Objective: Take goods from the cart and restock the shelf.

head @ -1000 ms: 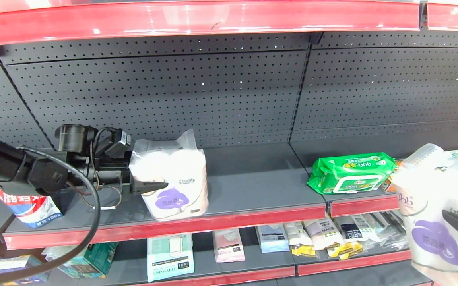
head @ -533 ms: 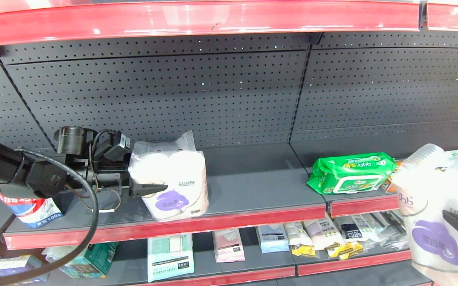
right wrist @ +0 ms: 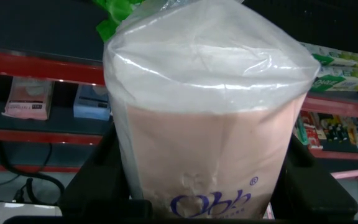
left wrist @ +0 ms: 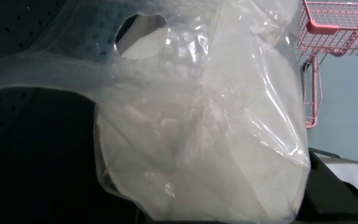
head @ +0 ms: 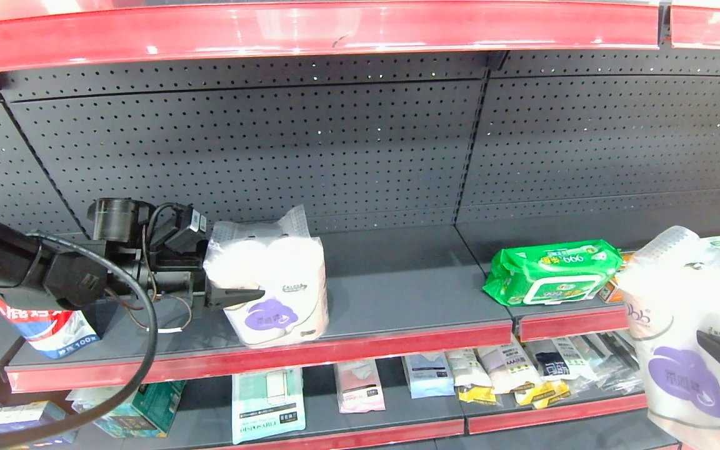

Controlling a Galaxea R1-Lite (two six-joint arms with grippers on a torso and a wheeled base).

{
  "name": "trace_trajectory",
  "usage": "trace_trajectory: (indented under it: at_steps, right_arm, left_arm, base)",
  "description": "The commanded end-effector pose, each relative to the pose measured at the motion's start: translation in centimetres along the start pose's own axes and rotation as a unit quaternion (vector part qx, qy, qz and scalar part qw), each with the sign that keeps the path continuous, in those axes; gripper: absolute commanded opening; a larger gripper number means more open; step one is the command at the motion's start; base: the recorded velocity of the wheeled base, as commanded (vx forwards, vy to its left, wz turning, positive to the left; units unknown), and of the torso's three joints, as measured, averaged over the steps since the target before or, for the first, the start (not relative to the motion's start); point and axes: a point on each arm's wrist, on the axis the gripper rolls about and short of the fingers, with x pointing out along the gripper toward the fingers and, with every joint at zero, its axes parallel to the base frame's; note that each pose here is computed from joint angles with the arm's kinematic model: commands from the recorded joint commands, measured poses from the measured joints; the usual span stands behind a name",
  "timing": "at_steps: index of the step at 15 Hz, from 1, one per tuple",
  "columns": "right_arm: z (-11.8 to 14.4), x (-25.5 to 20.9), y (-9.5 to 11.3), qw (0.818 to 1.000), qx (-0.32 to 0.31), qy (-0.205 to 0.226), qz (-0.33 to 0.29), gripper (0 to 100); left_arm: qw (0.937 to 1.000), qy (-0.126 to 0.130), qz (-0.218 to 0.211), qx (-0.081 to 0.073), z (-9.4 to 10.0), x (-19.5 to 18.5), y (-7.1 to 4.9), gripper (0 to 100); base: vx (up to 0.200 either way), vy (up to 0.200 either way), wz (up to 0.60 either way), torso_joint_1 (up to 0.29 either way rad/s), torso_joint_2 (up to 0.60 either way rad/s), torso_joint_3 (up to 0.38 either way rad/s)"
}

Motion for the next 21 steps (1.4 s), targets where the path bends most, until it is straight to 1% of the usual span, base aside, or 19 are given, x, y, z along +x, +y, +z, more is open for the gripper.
trace_trajectory:
  at_steps: [1, 2, 6, 9, 11, 12, 14, 15, 17, 20, 21]
  right_arm:
    - [0.0, 0.0, 0.0, 1.000, 0.000, -0.001, 0.000, 0]
    - [0.0, 0.0, 0.0, 1.000, 0.000, 0.000, 0.000, 0]
    - [0.0, 0.0, 0.0, 1.000, 0.000, -0.001, 0.000, 0]
    - [0.0, 0.0, 0.0, 1.000, 0.000, 0.000, 0.000, 0]
    - [-0.1, 0.0, 0.0, 1.000, 0.000, 0.001, 0.000, 0]
    - [-0.2, 0.0, 0.1, 1.000, -0.001, 0.002, 0.001, 0]
    - [-0.2, 0.0, 0.1, 1.000, -0.001, 0.003, 0.001, 0]
    - [-0.2, 0.0, 0.1, 1.000, 0.000, 0.002, 0.001, 0]
    - [-0.2, 0.0, 0.1, 1.000, -0.001, 0.002, 0.001, 0]
    - [-0.2, 0.0, 0.1, 1.000, -0.001, 0.003, 0.001, 0]
    - [-0.2, 0.0, 0.1, 1.000, -0.001, 0.003, 0.001, 0]
  left_arm:
    - [1.0000, 0.000, -0.001, -0.002, -0.1, 0.1, 0.1, 0]
    - [1.0000, 0.001, -0.003, -0.007, -0.1, 0.2, 0.0, 0]
    - [0.9999, -0.003, -0.009, -0.011, -0.4, 0.4, 0.0, 0]
    - [0.9998, -0.004, -0.011, -0.013, -0.5, 0.4, 0.0, 0]
    - [0.9999, -0.005, -0.011, -0.011, -0.4, 0.4, 0.1, 0]
    - [0.9999, -0.006, -0.009, -0.007, -0.2, 0.4, 0.3, 100]
    - [0.9998, -0.007, -0.008, -0.017, 0.0, 0.4, 0.4, 100]
    - [0.9998, -0.008, -0.008, -0.016, 0.0, 0.3, 0.4, 100]
    - [0.9998, -0.009, -0.006, -0.014, 0.2, 0.3, 0.5, 100]
    - [0.9999, -0.013, 0.000, -0.003, 1.2, -0.3, 0.2, 100]
    - [0.9999, -0.014, 0.001, -0.002, 1.5, -0.5, 0.1, 100]
  base:
    - [0.000, 0.000, 0.00, 0.000, 0.00, 0.000]
    - [0.000, 0.000, 0.00, 0.000, 0.00, 0.000]
    - [0.000, 0.000, 0.00, 0.000, 0.00, 0.000]
    - [0.000, 0.000, 0.00, 0.000, 0.00, 0.000]
    - [0.000, 0.000, 0.00, 0.000, 0.00, 0.000]
    - [0.000, 0.000, 0.00, 0.000, 0.00, 0.000]
    - [0.000, 0.000, 0.00, 0.000, 0.00, 0.000]
    - [0.000, 0.000, 0.00, 0.000, 0.00, 0.000]
    - [0.000, 0.000, 0.00, 0.000, 0.00, 0.000]
    - [0.000, 0.000, 0.00, 0.000, 0.00, 0.000]
    - [0.000, 0.000, 0.00, 0.000, 0.00, 0.000]
